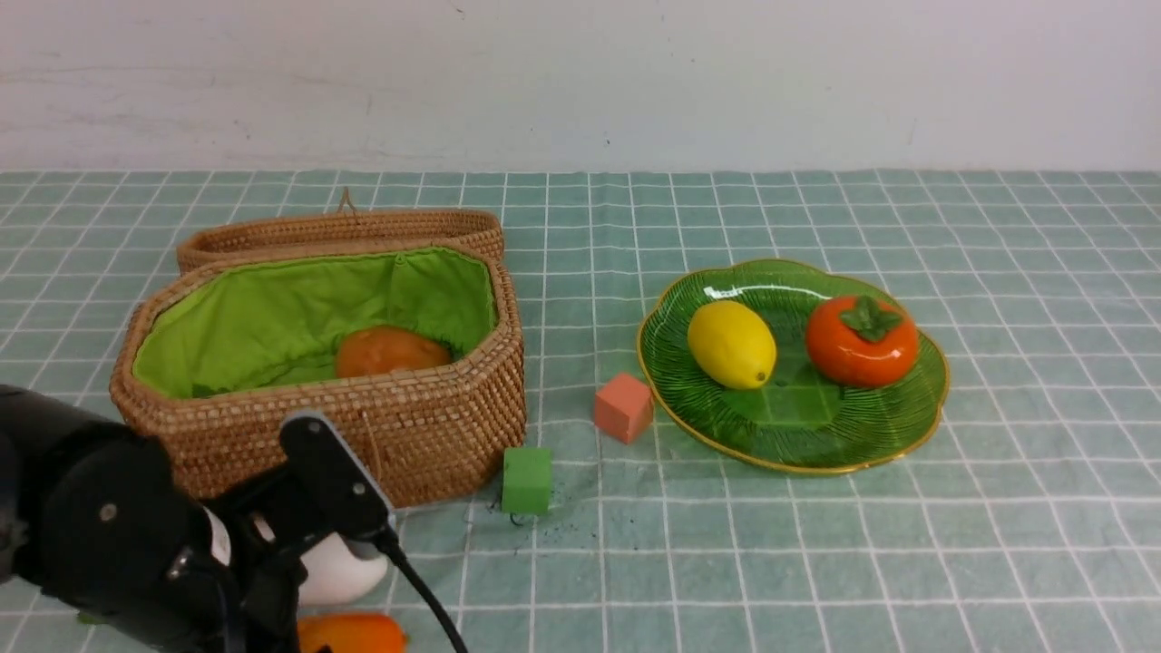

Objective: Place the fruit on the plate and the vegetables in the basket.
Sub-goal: Grab the mango with your left arm and place it on the right plate, then take a daikon with your left arm and place it on the basket on the left.

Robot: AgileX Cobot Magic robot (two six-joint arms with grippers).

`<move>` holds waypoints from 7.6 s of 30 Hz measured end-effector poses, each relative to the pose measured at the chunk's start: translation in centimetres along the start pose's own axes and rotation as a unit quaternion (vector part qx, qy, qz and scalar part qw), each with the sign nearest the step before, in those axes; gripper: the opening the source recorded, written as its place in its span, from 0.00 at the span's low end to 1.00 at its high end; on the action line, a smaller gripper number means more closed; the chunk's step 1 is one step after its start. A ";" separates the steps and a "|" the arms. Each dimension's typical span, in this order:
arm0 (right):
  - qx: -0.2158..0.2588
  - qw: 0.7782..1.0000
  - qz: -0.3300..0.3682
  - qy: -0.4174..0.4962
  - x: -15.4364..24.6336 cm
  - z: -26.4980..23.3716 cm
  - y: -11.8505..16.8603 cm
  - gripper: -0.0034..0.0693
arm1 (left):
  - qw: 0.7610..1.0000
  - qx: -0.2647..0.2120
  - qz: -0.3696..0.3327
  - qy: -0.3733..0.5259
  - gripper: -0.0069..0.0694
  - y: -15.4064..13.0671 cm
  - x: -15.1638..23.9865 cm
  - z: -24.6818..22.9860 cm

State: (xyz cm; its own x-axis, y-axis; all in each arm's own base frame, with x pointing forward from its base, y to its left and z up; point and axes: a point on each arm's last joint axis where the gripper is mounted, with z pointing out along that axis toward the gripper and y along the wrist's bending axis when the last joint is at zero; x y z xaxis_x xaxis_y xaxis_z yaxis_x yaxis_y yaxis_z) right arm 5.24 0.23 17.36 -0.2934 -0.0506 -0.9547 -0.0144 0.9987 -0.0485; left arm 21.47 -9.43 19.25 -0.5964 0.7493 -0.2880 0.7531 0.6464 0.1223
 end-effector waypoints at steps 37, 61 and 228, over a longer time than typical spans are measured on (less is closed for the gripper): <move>0.000 1.000 0.000 0.000 0.0 0.0 0.0 0.36 | 0.988 0.147 0.035 -0.037 0.13 -0.4 -7.1 -7.6; 0.004 1.000 -0.011 0.002 0.0 0.0 -0.1 0.38 | 0.999 0.053 -0.007 0.001 0.74 -3.1 -4.2 1.4; 0.005 1.000 -0.012 -0.001 0.0 0.0 -0.1 0.38 | 0.993 -0.081 0.089 -0.016 0.77 3.0 -3.6 -3.9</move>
State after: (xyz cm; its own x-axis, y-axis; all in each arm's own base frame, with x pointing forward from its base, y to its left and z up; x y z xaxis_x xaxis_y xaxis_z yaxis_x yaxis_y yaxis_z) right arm 5.25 0.14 17.40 -0.2908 -0.0755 -0.9538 -0.0114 0.9971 -0.0755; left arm 24.85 -9.64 24.38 -0.4466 0.8502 -0.2788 0.7899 0.5210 0.3234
